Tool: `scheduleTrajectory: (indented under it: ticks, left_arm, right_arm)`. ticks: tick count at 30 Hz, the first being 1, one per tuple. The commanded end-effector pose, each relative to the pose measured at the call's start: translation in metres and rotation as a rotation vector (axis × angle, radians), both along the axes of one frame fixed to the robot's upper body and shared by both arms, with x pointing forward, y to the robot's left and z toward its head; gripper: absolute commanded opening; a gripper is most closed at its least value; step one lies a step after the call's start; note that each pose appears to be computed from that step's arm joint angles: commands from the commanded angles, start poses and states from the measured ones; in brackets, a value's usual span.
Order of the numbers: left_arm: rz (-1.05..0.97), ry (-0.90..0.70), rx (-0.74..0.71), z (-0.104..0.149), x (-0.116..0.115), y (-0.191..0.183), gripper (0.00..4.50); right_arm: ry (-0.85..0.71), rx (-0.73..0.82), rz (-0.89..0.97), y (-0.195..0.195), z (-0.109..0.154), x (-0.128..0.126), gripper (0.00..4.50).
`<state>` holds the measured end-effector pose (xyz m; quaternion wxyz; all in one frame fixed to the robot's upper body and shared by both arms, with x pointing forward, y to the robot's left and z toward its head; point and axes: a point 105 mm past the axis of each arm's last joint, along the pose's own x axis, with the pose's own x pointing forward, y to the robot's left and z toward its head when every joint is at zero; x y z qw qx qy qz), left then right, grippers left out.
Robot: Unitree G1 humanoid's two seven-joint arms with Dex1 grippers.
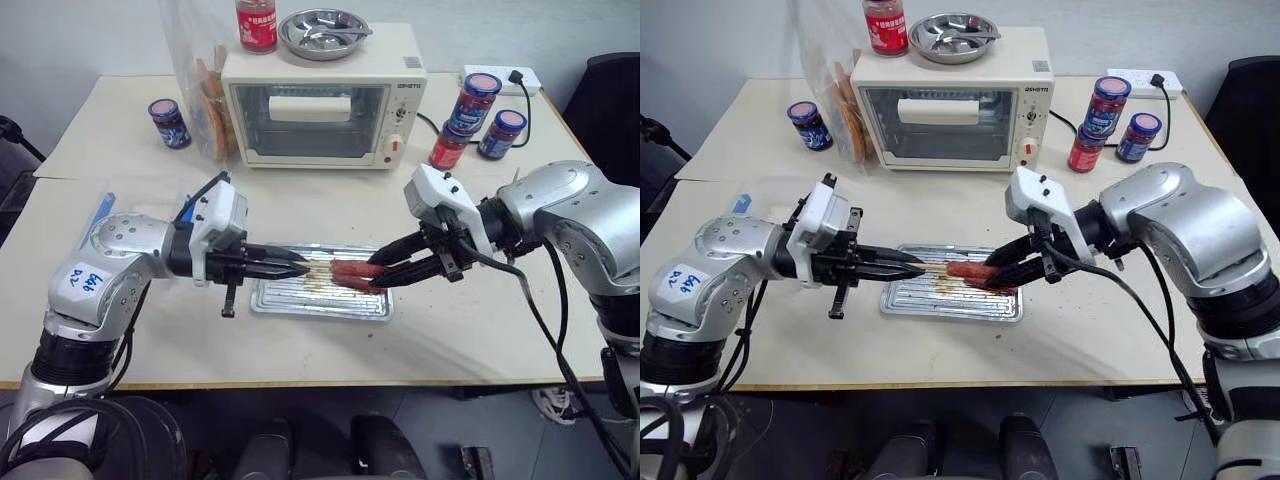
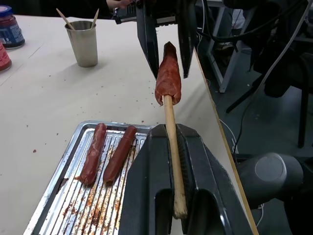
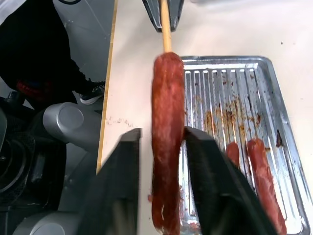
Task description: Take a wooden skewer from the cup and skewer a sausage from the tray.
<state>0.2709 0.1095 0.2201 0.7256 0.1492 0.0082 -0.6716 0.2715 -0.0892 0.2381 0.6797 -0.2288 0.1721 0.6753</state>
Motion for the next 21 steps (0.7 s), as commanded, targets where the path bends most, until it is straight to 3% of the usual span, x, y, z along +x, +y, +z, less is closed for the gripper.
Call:
scheduleTrajectory:
  ticks: [1,5,9,12,17,21]
  left_arm:
    - [0.081,-0.038,-0.006,0.005,-0.003,0.017,0.00]
    - [0.179,-0.034,-0.034,0.005,-0.007,0.032,0.00]
    - [0.384,-0.036,-0.150,0.012,-0.009,0.053,0.00]
    - [0.579,-0.036,-0.256,0.012,-0.010,0.072,0.00]
    - [0.873,-0.031,-0.416,0.007,-0.015,0.106,0.00]
    - [1.153,-0.058,-0.541,0.002,-0.012,0.144,0.00]
  right_arm:
    - [-0.114,0.023,-0.025,-0.003,0.019,0.005,2.23]
    - [-0.153,0.062,-0.073,-0.008,0.029,0.013,2.23]
    - [-0.187,0.153,-0.156,-0.007,0.040,0.023,2.23]
    - [-0.116,0.224,-0.173,-0.003,0.039,0.020,2.67]
    - [-0.146,0.317,-0.179,0.012,0.044,0.018,3.97]
    - [-0.121,0.427,-0.178,0.026,0.057,0.017,3.97]
